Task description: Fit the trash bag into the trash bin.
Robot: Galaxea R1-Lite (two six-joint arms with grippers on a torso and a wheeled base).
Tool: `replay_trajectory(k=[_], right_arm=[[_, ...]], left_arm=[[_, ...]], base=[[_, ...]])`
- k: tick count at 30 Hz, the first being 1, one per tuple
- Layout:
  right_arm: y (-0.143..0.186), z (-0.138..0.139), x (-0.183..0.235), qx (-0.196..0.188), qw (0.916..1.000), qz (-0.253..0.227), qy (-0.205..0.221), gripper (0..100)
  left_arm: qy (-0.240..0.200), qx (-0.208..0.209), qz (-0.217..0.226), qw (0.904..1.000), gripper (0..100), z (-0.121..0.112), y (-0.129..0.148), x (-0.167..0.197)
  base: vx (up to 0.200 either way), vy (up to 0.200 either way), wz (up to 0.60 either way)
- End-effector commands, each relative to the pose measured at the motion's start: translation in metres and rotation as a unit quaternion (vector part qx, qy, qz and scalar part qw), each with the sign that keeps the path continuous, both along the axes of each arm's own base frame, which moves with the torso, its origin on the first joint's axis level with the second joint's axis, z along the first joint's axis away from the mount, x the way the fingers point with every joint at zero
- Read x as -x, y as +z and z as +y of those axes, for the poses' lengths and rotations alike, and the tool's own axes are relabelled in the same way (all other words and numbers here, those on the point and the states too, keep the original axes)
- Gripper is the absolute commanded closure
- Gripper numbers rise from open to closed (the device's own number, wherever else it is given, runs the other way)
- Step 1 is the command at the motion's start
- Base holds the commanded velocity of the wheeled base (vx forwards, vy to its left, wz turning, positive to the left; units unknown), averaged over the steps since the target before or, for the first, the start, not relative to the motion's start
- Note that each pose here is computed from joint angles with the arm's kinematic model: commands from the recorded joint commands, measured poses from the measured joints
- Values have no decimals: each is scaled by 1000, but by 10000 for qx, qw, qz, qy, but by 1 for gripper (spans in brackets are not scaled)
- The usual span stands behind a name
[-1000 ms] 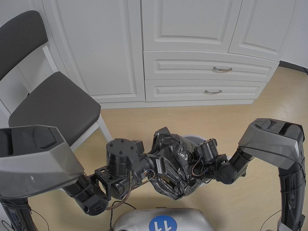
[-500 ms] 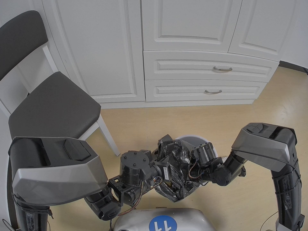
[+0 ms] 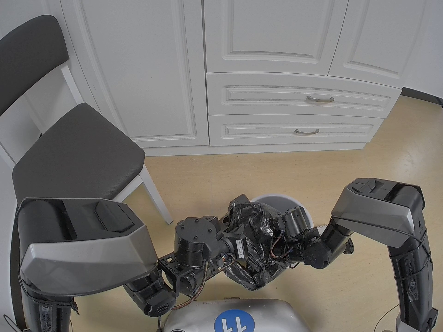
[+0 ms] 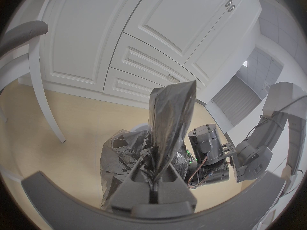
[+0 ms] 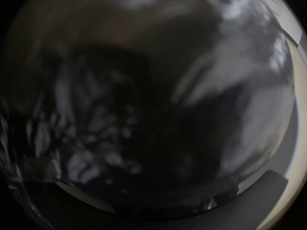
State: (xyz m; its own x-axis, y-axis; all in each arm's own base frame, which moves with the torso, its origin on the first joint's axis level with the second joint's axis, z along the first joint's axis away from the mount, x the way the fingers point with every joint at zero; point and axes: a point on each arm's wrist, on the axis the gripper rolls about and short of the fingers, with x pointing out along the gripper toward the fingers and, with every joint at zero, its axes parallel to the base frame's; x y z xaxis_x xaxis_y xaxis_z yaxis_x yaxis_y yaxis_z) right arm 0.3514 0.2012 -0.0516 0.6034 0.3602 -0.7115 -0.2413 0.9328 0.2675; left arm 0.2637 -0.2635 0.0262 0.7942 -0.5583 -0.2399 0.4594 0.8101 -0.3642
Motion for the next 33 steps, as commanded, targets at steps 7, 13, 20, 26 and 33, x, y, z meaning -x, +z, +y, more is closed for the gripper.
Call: replay_trajectory(k=[7, 13, 20, 26, 33], right_arm=[[74, -28, 16, -91, 9991, -391, 133, 100], [132, -60, 45, -235, 9956, -511, 748, 100], [157, -75, 69, -166, 9907, -743, 1129, 100], [148, -73, 66, -41, 9903, -662, 1219, 100], [125, -69, 56, 94, 9921, -391, 1190, 100]], left_arm=[[-34, 203, 11, 9998, 100, -1, 12, 6], [-48, 165, 48, 9998, 100, -2, 10, 7], [-57, 143, 61, 9999, 100, 0, 12, 9], [-46, 131, 53, 9999, 100, 2, 12, 9], [-33, 158, 18, 9999, 100, 8, 25, 10]], base=[[0, 0, 0], [0, 0, 0], [0, 0, 0], [0, 0, 0], [0, 0, 0]])
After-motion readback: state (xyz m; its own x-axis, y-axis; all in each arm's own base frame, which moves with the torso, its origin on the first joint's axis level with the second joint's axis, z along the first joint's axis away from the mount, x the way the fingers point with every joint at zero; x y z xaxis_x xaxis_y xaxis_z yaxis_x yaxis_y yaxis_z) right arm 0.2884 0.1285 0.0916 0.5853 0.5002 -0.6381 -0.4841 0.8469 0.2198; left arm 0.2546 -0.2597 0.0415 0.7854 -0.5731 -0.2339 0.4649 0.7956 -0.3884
